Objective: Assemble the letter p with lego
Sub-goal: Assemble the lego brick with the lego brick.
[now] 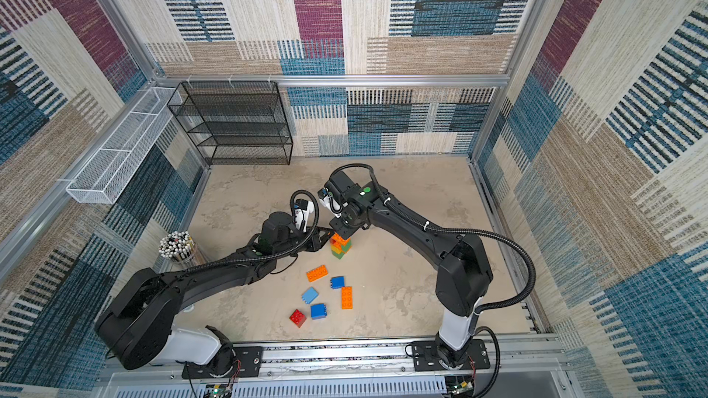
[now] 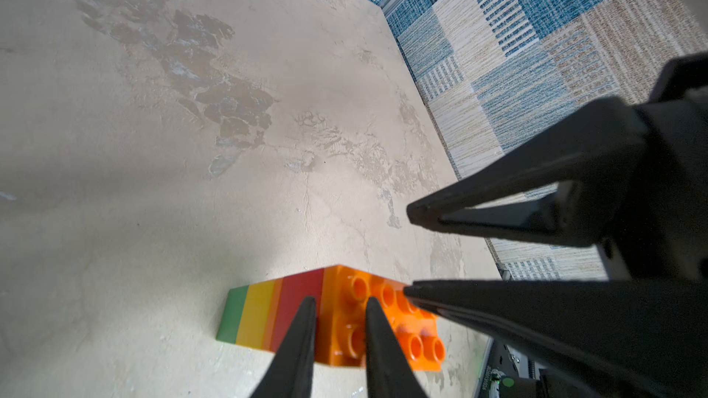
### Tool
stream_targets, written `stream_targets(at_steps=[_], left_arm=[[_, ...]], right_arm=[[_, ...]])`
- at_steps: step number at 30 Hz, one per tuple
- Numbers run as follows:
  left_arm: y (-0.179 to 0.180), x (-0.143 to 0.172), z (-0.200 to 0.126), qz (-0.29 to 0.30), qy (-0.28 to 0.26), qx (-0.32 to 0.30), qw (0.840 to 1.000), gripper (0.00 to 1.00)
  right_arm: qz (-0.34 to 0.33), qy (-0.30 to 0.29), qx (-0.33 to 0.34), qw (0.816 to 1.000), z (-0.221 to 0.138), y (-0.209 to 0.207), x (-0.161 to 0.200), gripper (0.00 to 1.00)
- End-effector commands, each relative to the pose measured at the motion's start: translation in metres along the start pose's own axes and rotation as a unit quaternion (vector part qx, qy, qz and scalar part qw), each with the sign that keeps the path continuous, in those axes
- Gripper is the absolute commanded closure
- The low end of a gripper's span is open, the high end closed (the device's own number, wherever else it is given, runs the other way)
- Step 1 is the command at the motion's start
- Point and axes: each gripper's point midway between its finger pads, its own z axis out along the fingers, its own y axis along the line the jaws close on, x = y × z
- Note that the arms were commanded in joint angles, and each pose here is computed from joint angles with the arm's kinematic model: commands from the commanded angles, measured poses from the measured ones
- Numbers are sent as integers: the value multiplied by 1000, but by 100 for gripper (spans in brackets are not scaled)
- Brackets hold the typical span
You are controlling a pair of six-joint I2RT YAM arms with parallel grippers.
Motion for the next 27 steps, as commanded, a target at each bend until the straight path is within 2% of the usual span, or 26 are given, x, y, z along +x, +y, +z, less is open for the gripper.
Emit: stream_targets(at_steps=[1, 7, 15, 27], left_arm=[[15, 19, 2, 0, 35, -33, 999, 75], [15, 23, 4, 4, 41, -36, 998, 75], [18, 28, 4, 6, 46, -42, 998, 77], [24, 47, 4, 11, 62, -55, 996, 77]], right_arm=[[6, -8, -17, 1000, 7, 6, -2, 64], [8, -12, -17, 1000, 6, 6, -2, 62], [9, 23, -36, 999, 28, 14, 19, 70], [11, 34, -34, 999, 29, 14, 34, 70]])
